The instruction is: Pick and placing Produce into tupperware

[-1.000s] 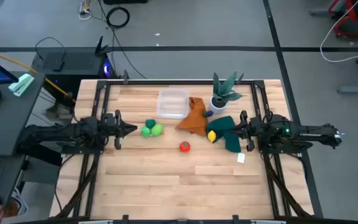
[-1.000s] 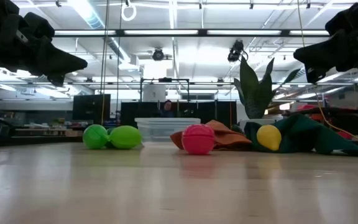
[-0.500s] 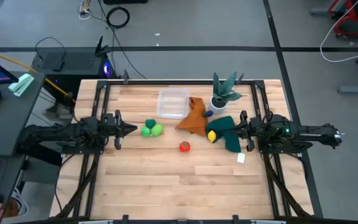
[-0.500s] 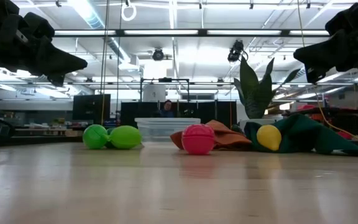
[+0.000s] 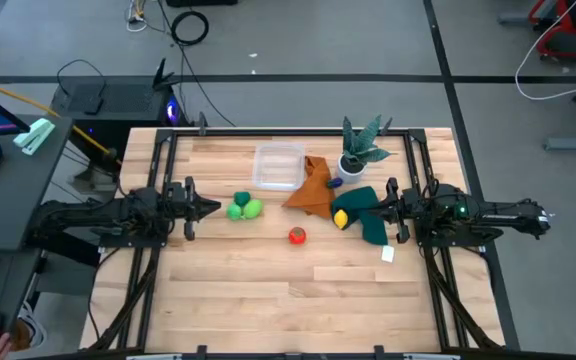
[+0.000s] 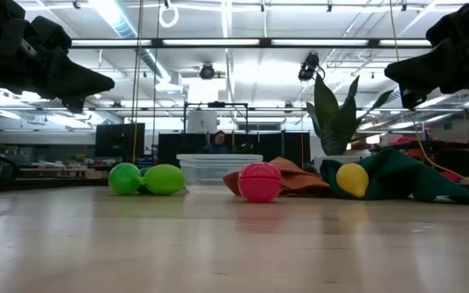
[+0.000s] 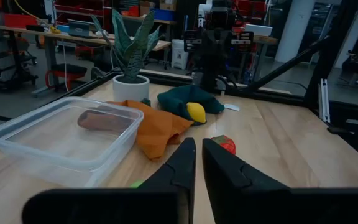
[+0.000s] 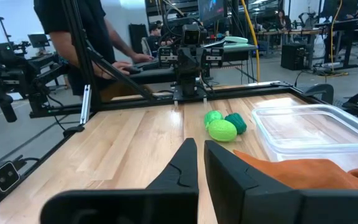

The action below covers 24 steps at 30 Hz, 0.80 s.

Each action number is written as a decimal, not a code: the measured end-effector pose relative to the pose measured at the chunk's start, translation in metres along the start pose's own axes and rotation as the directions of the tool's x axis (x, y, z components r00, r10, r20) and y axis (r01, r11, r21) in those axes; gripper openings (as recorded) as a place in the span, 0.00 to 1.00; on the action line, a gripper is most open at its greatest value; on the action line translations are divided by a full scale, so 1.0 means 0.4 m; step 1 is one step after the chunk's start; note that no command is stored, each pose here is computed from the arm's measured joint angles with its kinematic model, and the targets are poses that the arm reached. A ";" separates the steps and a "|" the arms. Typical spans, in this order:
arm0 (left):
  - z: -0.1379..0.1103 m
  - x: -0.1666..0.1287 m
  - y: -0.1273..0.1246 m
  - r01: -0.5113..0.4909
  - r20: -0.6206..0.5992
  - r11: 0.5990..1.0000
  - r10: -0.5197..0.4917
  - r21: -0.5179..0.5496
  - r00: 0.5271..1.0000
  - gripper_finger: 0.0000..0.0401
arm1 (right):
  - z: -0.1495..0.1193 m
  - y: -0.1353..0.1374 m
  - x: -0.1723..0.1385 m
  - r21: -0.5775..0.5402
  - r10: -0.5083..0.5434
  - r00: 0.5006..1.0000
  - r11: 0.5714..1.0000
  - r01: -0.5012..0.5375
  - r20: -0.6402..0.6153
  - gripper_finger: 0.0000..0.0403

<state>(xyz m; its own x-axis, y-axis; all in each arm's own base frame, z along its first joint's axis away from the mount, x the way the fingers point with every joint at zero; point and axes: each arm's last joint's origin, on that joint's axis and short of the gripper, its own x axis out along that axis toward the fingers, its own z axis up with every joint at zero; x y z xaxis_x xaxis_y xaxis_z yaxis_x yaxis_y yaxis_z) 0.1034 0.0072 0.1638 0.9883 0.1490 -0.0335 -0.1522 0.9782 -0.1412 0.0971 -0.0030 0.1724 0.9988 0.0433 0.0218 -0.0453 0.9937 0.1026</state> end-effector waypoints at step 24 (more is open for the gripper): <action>0.000 0.000 0.000 0.000 0.000 1.000 0.000 0.000 1.000 0.07 | 0.000 0.000 0.000 0.000 0.000 1.000 1.000 0.000 0.000 0.00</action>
<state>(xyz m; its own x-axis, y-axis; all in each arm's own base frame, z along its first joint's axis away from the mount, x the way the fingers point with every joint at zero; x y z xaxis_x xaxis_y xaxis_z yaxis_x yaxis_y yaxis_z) 0.1034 0.0072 0.1637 0.9883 0.1490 -0.0339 -0.1524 0.9782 -0.1412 0.0971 -0.0031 0.1724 0.9988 0.0432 0.0217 -0.0452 0.9937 0.1026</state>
